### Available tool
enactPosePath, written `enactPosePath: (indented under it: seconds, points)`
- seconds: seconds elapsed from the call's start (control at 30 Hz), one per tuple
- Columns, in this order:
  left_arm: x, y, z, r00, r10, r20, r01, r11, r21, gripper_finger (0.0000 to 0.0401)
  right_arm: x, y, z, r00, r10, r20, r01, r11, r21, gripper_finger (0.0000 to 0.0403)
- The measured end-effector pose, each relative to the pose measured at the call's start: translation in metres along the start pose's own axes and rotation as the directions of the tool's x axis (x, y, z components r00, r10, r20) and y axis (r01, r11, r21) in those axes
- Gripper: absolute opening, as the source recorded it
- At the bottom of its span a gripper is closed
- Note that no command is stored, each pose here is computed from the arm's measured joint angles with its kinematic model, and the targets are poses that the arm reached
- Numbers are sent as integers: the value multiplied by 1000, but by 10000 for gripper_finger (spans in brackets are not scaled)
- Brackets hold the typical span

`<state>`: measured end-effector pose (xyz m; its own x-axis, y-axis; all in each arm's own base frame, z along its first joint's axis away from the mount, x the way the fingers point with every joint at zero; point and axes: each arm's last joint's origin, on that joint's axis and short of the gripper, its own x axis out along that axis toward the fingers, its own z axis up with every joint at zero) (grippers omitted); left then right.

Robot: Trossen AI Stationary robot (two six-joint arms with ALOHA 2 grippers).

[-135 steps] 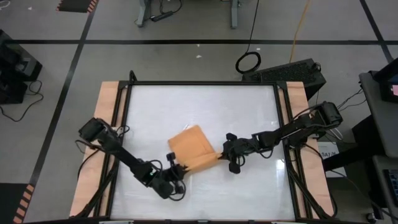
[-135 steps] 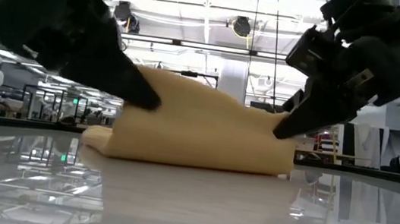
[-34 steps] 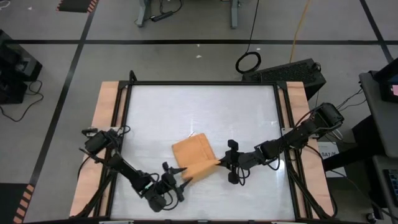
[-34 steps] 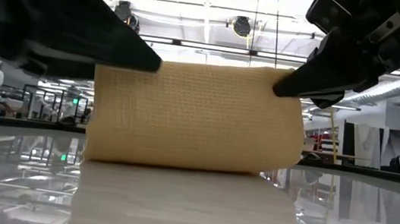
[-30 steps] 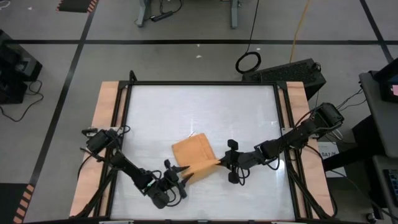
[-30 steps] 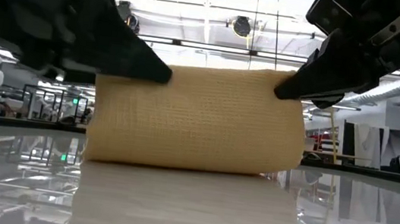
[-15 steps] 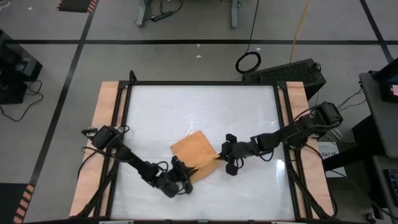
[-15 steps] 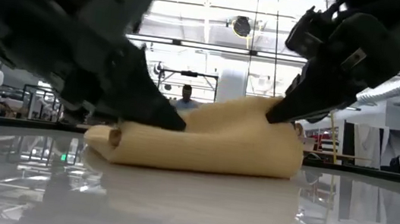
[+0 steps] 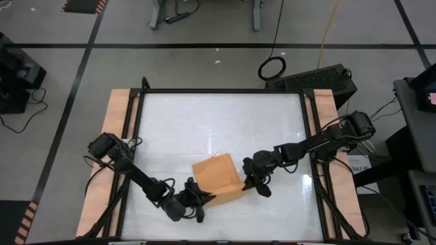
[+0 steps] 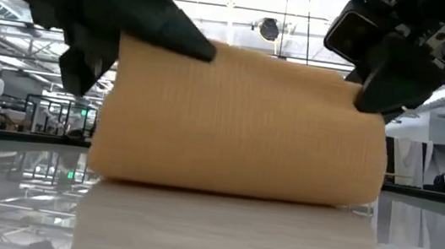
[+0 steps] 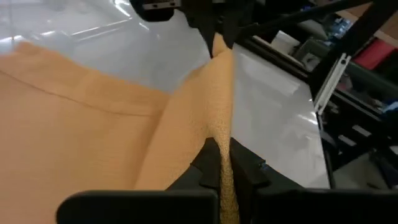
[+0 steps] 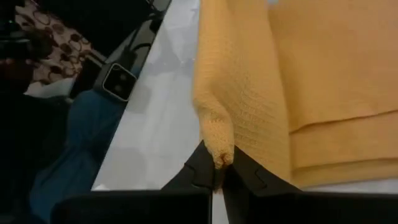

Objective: Roll towel
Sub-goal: Roll the yellow towel

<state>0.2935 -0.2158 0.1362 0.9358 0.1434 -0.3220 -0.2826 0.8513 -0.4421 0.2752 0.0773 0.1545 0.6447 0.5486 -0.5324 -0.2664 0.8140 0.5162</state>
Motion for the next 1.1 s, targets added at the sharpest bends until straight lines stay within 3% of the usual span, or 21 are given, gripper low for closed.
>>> enactPosePath:
  seconds: [0.07,0.23,0.3,0.5,0.63,0.8,0.93,1.1]
  points:
    - [-2,2,-1,1000,29,-13,-29,999,-14,11,0,0,1,1000,-16,18,16,1000,-21,6]
    - [-2,30,-10,971,213,-110,-224,970,-94,13,-1,-7,4,972,-218,91,221,975,-20,6]
    - [-1,38,-11,962,247,-119,-260,959,-109,13,-2,-10,4,968,-233,91,235,972,-13,6]
    - [5,44,-8,958,227,-172,-246,964,-98,14,6,-21,-4,950,-308,61,307,952,16,17]
    - [7,47,-8,951,223,-212,-246,965,-89,15,11,-26,-9,941,-335,41,336,942,-4,48]
    - [7,47,-9,949,217,-228,-242,966,-87,15,0,-16,-5,932,-357,57,361,922,-136,116]
    - [7,47,-9,949,216,-228,-241,967,-84,15,-11,4,2,941,-315,126,339,889,-306,168]
    - [7,47,-9,950,215,-228,-236,969,-67,15,-1,9,-9,932,-256,255,340,862,-377,185]
